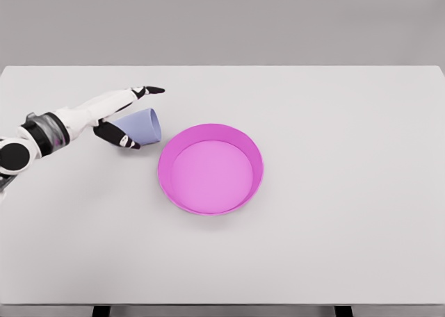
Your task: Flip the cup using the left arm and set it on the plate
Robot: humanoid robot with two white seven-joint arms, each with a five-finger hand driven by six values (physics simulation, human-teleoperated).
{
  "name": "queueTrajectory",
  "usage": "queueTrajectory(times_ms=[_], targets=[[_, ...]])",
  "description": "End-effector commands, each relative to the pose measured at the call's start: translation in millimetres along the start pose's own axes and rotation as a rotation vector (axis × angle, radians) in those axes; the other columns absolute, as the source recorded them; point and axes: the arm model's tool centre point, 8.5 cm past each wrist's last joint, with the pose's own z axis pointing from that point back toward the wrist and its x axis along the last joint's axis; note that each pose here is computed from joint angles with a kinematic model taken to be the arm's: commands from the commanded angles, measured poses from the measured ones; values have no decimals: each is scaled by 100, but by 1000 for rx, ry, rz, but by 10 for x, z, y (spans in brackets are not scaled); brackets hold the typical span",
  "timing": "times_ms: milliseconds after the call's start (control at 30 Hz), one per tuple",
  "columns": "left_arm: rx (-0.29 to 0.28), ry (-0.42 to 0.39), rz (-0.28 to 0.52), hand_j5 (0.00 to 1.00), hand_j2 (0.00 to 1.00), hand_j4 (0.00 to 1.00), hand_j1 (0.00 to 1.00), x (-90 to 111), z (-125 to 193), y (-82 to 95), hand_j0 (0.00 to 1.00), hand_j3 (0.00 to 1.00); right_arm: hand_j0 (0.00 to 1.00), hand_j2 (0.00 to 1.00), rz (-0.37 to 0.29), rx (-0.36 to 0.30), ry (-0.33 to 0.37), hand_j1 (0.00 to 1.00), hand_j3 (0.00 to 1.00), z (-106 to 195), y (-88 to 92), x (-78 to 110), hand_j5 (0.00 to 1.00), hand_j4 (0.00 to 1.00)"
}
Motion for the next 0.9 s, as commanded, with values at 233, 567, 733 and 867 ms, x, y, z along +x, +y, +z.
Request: queueTrajectory(times_ms=[233,567,733,867], targets=[[-16,53,30,100,100,100,100,-144,-30,-66,100,100,100,100,0,0,0,100,100,0,-1,1,100,100],[-36,101,57,100,100,100,100,-223,-213,-174,100,100,100,100,0,0,0,100,100,0,-1,1,100,100],[-41,113,68,80,80,80,80,-235,-213,-201,80,80,100,100,0,0,-2,100,100,-1,-3,11,100,100],[-42,107,75,66,66,66,66,-216,-216,-194,66,66,100,100,0,0,0,100,100,0,-1,1,100,100]])
